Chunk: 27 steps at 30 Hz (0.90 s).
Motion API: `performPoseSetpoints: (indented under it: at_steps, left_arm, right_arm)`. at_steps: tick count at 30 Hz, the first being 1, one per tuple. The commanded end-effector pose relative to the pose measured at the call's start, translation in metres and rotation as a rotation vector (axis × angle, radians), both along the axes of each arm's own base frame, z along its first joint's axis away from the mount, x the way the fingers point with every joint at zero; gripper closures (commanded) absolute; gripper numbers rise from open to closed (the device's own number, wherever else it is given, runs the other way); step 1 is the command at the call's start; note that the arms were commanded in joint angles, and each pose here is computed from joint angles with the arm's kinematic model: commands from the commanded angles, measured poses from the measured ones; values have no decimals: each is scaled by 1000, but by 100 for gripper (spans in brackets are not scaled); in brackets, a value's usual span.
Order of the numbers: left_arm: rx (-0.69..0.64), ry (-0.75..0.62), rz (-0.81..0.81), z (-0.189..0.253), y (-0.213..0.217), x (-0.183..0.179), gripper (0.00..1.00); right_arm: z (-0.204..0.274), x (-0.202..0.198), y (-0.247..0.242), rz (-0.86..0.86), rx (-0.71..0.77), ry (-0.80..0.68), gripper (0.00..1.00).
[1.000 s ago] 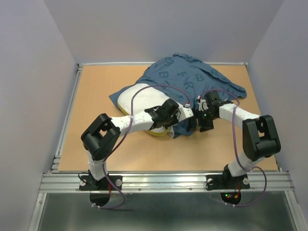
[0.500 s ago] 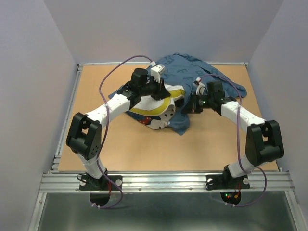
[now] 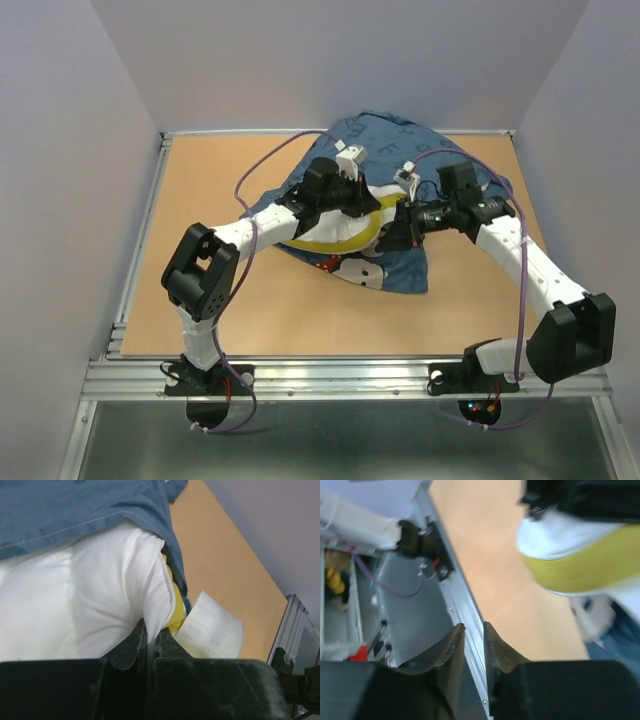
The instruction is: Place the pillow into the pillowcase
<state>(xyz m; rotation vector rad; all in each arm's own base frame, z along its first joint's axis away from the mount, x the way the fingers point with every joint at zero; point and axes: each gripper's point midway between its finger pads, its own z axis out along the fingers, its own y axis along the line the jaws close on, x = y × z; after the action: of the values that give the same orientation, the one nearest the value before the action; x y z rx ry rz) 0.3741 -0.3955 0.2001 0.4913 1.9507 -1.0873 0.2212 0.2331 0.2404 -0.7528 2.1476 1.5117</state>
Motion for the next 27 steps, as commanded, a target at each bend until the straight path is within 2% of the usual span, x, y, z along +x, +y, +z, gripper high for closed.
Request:
performPoseSetpoints:
  at_steps: [1, 2, 3, 5, 6, 7, 11, 14, 15, 17, 20, 21, 23, 25, 26, 27]
  left_arm:
    - [-62, -14, 117, -1, 17, 24, 100]
    - [-68, -11, 110, -1, 21, 23, 100]
    - [-75, -11, 102, -1, 24, 23, 100]
    - [-93, -13, 51, 7, 21, 16, 100]
    - [-103, -21, 39, 13, 19, 14, 100]
    - [-112, -33, 38, 21, 19, 14, 100]
    - [-136, -67, 37, 41, 19, 15, 100]
    - [-139, -72, 38, 46, 20, 15, 100]
    - [-139, -71, 36, 46, 19, 15, 100]
    - [-143, -77, 38, 50, 20, 15, 100]
    - [-147, -82, 36, 52, 19, 15, 100]
    - [-147, -83, 37, 52, 19, 16, 100]
    - [-146, -81, 37, 49, 18, 17, 100]
    - [-154, -93, 40, 52, 17, 22, 100]
    - [-164, -107, 41, 58, 17, 24, 100]
    - [-185, -124, 2, 67, 13, 20, 100]
  right_arm:
    - [-21, 44, -55, -331, -253, -120, 54]
    - [-26, 53, -69, -409, -292, -140, 32]
    - [-24, 70, -91, -551, -337, -209, 23]
    - [-55, 70, -107, -628, -404, -208, 7]
    - [-64, 82, -124, -714, -466, -248, 2]
    - [-89, 80, -131, -731, -517, -215, 0]
    - [-129, 92, -136, -736, -559, -171, 0]
    - [-143, 112, -138, -805, -545, -183, 0]
    - [-150, 120, -148, -883, -575, -171, 0]
    - [-169, 124, -153, -900, -623, -113, 0]
    - [-177, 124, -139, -864, -555, -73, 0]
    - [-170, 129, -125, -845, -470, -81, 0]
    - [-175, 132, -111, -821, -391, -53, 2]
    - [-174, 132, -91, -736, -310, -10, 11]
    - [-174, 132, -87, -718, -290, 18, 28]
    - [-174, 126, -73, -658, -236, 74, 39]
